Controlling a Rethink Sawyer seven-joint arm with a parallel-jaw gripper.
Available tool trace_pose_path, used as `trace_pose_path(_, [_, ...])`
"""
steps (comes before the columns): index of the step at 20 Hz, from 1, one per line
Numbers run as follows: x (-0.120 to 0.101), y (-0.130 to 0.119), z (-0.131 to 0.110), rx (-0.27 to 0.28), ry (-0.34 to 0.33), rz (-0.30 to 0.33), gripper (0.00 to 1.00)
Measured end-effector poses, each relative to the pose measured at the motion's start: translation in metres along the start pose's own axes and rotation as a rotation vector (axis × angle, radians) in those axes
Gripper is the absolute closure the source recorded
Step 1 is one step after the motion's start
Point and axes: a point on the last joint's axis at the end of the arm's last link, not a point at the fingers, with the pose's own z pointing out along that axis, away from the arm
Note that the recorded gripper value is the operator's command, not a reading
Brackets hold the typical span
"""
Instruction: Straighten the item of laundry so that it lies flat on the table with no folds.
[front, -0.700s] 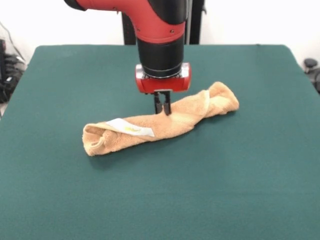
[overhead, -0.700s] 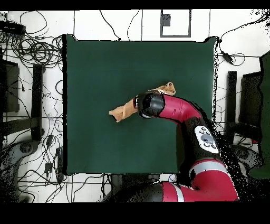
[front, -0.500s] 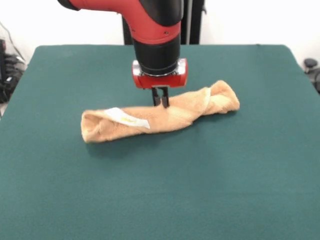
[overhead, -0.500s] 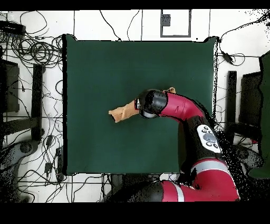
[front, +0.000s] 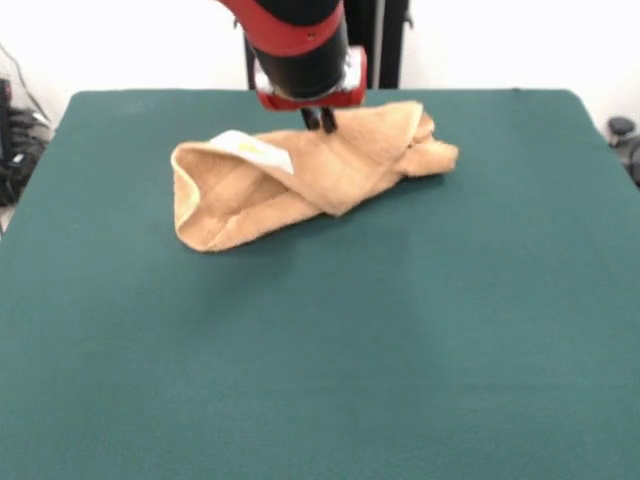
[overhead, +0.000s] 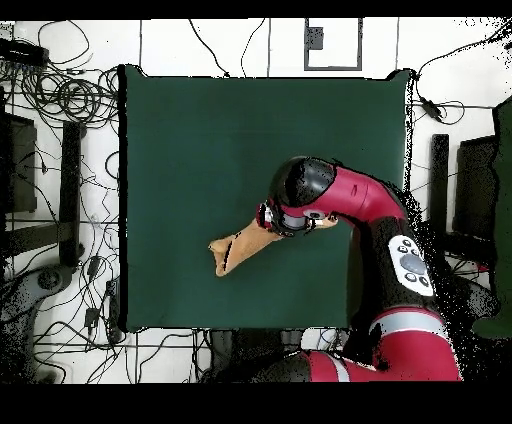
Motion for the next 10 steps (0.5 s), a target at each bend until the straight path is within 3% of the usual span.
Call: trace_pose_path(10, [0.013, 0.002, -0.061, -0.007, 0.013, 0.009, 1.0])
